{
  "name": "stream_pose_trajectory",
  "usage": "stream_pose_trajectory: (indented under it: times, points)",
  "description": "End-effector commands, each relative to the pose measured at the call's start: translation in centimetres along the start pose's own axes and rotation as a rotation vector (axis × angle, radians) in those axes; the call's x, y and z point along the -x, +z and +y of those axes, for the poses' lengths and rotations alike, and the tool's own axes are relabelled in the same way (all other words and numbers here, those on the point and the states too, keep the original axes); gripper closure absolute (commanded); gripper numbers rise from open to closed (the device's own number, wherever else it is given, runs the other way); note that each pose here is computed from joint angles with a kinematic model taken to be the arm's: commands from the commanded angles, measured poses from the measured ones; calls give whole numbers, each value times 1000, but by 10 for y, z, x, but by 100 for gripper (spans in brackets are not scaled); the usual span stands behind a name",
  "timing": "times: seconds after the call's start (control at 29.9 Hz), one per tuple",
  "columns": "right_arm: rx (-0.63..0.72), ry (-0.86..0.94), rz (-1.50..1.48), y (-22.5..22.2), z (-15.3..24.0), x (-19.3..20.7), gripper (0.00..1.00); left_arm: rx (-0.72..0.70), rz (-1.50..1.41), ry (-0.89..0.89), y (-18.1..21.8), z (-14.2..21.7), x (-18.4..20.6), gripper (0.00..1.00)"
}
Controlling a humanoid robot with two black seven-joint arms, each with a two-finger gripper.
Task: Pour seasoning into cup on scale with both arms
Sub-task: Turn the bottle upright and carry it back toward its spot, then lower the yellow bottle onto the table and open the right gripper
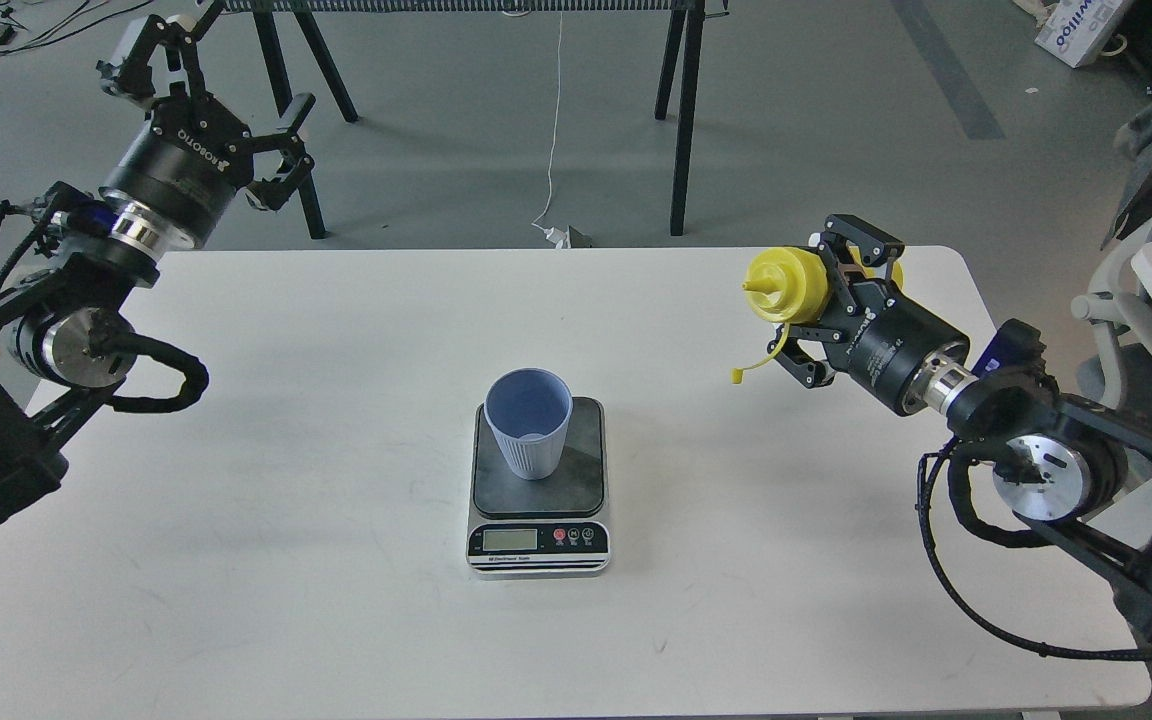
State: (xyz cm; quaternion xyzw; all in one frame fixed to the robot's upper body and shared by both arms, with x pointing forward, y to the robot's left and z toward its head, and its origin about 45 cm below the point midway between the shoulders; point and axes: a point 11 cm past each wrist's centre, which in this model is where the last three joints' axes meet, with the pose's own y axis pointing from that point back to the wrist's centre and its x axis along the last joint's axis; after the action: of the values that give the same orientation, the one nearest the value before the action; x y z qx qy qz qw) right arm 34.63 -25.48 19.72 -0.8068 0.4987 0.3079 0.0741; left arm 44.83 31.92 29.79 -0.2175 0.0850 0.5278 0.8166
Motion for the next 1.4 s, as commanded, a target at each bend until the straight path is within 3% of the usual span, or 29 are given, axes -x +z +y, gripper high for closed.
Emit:
stream_pose_trajectory:
  times: [0.0,0.3,0.63,0.94,1.24,1.37]
  points:
    - [-26,-34,-205,28,20,-7,62,-4,1,5,-2,1,-1,0]
    - [-227,-84,-635,46,57,-25,61,-24,12,16,-11,11,-4,0]
    - [-249,131,-774,107,85,-65,61,9,18,20,-2,8,-6,0]
    - [-236,154,-790,118,92,-67,59,12,22,19,-2,7,-4,0]
    - [-233,153,-792,119,92,-66,50,20,20,21,2,7,-6,0]
    - [-231,153,-793,119,92,-65,34,24,20,21,3,7,-6,0]
